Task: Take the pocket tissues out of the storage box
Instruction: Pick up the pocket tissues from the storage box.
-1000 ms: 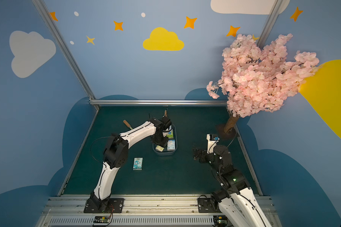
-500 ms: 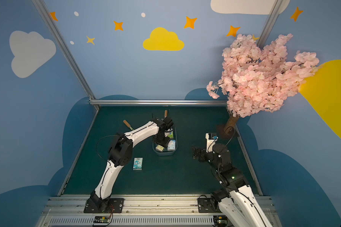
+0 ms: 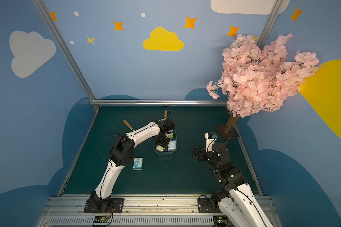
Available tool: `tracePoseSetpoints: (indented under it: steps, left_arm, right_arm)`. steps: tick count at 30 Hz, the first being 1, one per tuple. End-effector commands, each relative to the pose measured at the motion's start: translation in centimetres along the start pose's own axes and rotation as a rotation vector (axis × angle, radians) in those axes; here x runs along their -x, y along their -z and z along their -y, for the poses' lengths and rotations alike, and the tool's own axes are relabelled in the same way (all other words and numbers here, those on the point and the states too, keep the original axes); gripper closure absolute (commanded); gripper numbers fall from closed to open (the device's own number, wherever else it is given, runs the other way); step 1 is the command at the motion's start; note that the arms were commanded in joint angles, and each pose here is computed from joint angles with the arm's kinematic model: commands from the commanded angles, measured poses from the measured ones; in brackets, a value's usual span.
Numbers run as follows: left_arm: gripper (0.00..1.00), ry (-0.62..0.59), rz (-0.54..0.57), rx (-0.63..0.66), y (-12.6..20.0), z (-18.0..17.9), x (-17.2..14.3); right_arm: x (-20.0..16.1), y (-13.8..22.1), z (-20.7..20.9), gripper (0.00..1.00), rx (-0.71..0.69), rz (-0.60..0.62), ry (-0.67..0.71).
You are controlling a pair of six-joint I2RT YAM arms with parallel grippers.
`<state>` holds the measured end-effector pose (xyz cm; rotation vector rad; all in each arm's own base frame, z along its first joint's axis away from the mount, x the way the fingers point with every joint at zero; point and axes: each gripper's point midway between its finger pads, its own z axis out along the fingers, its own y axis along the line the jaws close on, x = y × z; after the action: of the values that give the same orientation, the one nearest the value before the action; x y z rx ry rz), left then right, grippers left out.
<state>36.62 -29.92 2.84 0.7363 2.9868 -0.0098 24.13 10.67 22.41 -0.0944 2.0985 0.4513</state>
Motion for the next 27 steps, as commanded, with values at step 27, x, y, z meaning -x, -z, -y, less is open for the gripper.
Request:
tracePoseSetpoints:
  steps: [27]
  left_arm:
    - [0.53, 0.418, 0.261, -0.178, 12.6, -0.5, -6.7]
  right_arm:
    - [0.5, -3.0, -1.1, 0.02, 0.043, -0.044, -0.054]
